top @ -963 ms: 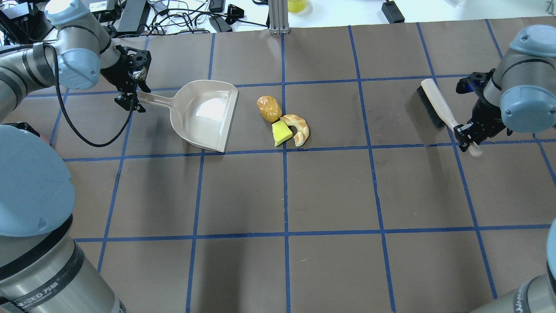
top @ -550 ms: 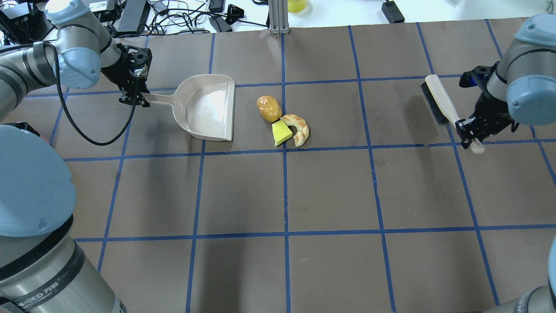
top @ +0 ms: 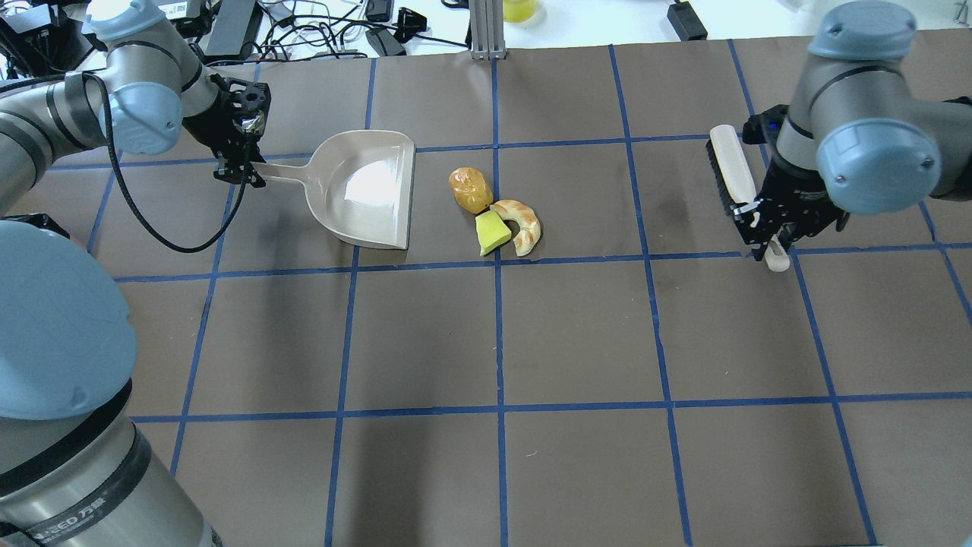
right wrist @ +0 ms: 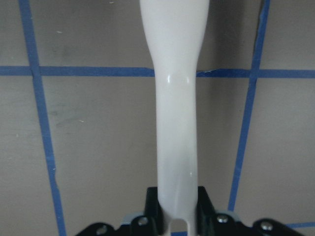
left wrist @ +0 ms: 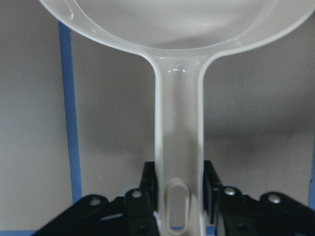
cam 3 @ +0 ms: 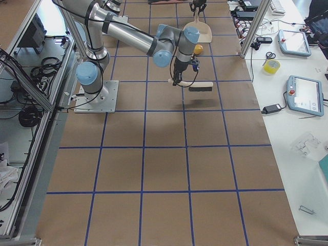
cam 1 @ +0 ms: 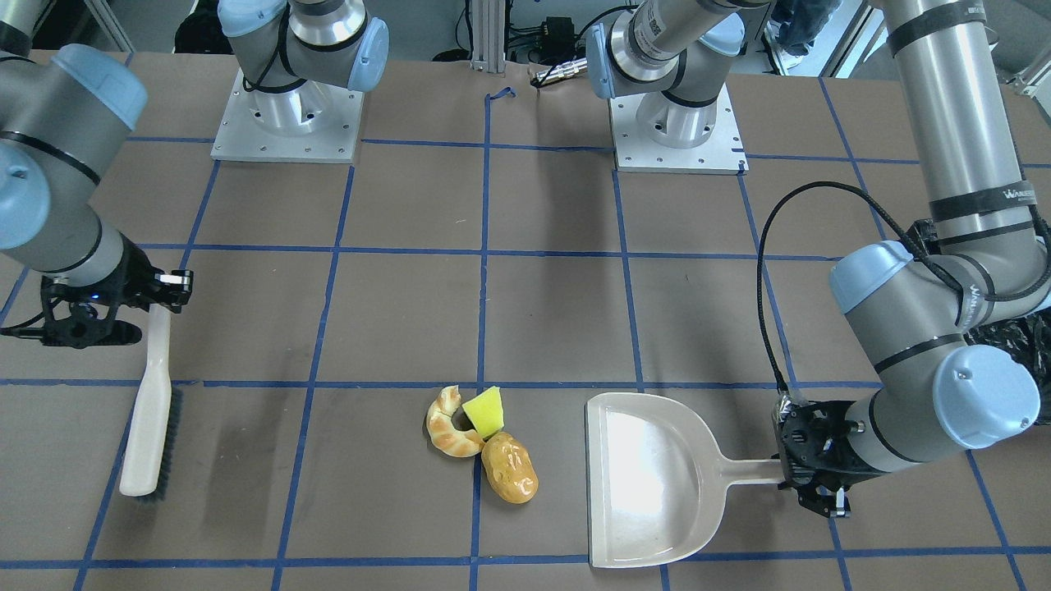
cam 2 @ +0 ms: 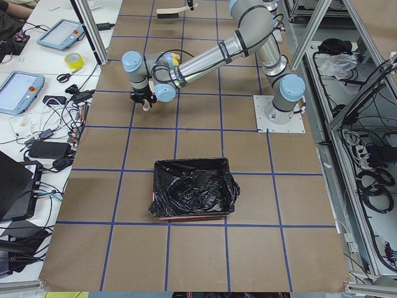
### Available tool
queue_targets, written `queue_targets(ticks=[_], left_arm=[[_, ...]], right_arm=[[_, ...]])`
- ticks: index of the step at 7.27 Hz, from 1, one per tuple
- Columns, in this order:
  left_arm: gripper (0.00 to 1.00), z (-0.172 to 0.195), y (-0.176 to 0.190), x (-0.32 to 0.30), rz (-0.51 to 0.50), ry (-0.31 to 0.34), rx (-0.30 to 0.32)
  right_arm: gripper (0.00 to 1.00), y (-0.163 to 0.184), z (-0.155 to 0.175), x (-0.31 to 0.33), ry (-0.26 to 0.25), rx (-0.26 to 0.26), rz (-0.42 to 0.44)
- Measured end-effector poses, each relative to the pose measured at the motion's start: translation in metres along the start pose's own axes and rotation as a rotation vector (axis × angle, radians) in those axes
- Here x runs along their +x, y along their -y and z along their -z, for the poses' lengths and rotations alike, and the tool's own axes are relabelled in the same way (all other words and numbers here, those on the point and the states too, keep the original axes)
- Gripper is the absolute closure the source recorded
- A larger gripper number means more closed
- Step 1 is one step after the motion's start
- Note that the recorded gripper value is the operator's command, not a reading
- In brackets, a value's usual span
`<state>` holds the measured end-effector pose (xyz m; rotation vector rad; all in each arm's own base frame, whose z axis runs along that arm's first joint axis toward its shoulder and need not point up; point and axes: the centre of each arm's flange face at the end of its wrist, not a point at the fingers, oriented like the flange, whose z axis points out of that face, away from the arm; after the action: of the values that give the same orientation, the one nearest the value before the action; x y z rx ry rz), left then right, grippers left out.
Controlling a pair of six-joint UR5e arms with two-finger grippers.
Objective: Sweep and dump trash into bin
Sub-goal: 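Lift the white brush with the right gripper and carry it behind the trash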
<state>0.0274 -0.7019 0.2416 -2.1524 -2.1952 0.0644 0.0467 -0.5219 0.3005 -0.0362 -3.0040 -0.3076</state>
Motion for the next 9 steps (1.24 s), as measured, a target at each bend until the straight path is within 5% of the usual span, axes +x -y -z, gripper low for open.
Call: queue_targets(ticks=[2,4,9], left_arm=[[0.93,0.004,0.004,0.003,0.011,-0.001,0.000],[0.93,0.006,0.016,0.005,-0.006,-0.012,-0.025],[0.93,0.008,0.031,0.009,-0.038,-0.026,-0.059]], right_arm=[[1.00,-0.022,0.006,-0.087,-0.023,0.000,-0.162],[1.00,-0.050,0.006,-0.168,0.013,-0.002,-0.286],[1.00,-0.096,-0.005,-0.268,0.092,-0.044,-0.404]])
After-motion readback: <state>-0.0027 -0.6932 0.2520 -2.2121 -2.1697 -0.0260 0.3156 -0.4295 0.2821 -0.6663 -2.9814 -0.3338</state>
